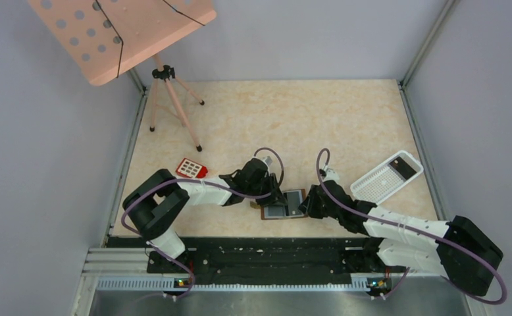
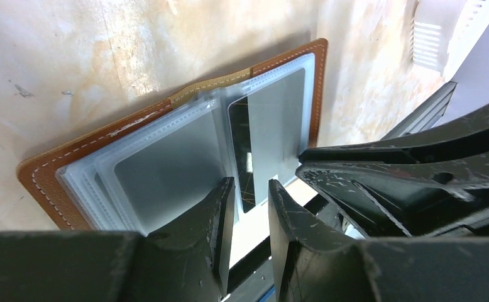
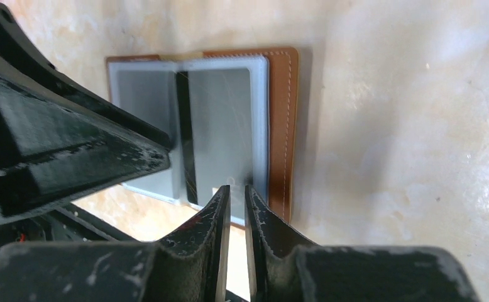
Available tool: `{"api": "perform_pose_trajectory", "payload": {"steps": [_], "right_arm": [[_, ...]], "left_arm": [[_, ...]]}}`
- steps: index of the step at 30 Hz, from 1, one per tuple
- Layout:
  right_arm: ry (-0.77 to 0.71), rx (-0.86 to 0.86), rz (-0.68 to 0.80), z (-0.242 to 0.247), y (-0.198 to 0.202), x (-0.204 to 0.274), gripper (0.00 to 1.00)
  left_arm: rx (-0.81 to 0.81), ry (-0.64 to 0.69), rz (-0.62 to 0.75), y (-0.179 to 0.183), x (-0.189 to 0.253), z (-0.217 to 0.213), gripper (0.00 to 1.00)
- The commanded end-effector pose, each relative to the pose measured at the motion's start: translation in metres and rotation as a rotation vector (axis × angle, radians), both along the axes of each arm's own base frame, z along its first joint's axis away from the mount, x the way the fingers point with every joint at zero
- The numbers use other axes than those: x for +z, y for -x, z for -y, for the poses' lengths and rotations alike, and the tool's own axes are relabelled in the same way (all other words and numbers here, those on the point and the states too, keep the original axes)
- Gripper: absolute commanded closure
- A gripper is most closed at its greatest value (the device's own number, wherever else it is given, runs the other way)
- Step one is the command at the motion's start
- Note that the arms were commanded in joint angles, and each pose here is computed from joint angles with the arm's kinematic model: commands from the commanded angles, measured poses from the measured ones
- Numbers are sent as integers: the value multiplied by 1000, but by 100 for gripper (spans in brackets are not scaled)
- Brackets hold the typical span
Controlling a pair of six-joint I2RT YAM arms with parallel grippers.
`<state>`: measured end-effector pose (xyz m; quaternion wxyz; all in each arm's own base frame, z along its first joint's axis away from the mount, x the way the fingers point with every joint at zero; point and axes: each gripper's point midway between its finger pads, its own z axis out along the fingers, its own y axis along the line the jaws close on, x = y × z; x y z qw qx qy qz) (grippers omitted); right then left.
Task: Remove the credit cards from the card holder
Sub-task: Remove the credit card from the card holder.
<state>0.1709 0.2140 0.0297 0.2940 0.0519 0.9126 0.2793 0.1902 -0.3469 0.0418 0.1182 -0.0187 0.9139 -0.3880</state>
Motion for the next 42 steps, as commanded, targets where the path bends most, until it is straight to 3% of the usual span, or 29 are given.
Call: {"api": "perform_pose_trajectory", "payload": {"steps": [1,17,32,39,42], "right_arm": [[-3,-16,83,-7,-23,29,85],[60,-30,-37,6,-11,-19,90],[50,-40,-40,9,-7,-21,91],[38,-40,-41,10,-5,-21,91],[37,-43,-40,11,-5,-21,91]], "left_arm": [[-7,-9,53,-3,-2,1,67],[4,-55,70,-5,-14,-6,63],[8,-19,53,-2,-18,1,63],[6,26,42,0,-10,8,68],[5,48,38,0,-5,11,77]]}}
